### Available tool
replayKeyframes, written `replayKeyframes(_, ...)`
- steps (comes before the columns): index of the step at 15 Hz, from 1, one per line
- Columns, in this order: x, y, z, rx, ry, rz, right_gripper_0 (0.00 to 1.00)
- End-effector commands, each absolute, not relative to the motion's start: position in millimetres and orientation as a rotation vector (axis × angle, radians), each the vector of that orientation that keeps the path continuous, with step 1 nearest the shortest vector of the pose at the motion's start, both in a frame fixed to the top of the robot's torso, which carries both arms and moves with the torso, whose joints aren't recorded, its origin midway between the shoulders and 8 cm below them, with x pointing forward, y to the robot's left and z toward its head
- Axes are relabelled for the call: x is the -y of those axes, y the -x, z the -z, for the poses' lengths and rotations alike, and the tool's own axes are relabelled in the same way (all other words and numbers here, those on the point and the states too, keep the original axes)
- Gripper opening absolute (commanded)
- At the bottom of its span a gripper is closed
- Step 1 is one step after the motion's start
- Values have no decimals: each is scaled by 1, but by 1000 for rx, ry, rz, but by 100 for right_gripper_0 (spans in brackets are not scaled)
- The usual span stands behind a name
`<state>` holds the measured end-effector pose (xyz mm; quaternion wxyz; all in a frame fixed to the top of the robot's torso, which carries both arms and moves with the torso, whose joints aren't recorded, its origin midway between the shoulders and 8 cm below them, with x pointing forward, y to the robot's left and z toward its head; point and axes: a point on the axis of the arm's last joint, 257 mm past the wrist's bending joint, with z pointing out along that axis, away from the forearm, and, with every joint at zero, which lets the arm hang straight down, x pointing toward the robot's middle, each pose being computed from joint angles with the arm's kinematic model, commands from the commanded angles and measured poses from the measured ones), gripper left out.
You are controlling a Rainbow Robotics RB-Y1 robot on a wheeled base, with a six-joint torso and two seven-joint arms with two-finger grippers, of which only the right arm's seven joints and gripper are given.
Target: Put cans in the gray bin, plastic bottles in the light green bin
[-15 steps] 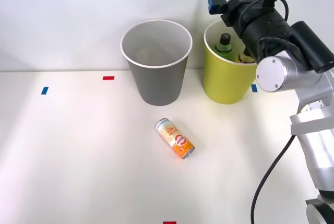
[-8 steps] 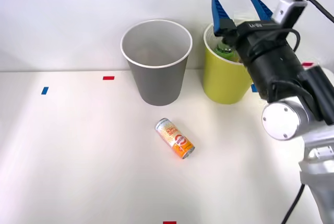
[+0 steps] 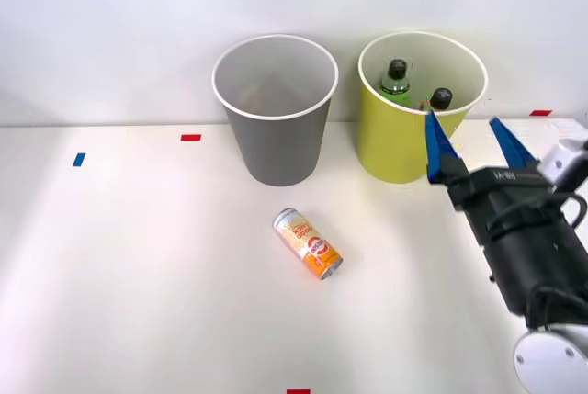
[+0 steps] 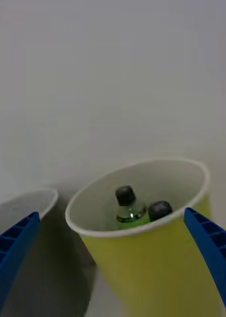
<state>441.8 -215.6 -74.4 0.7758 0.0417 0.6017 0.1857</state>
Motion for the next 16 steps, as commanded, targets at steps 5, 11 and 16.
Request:
replayKeyframes(5,247,-392,161,-1489,-186,-324,100)
replayKeyframes(11,261,-371,190,-1556,-200,-242,100)
replayKeyframes(16,270,-362,201,-1584,-117,-89,100)
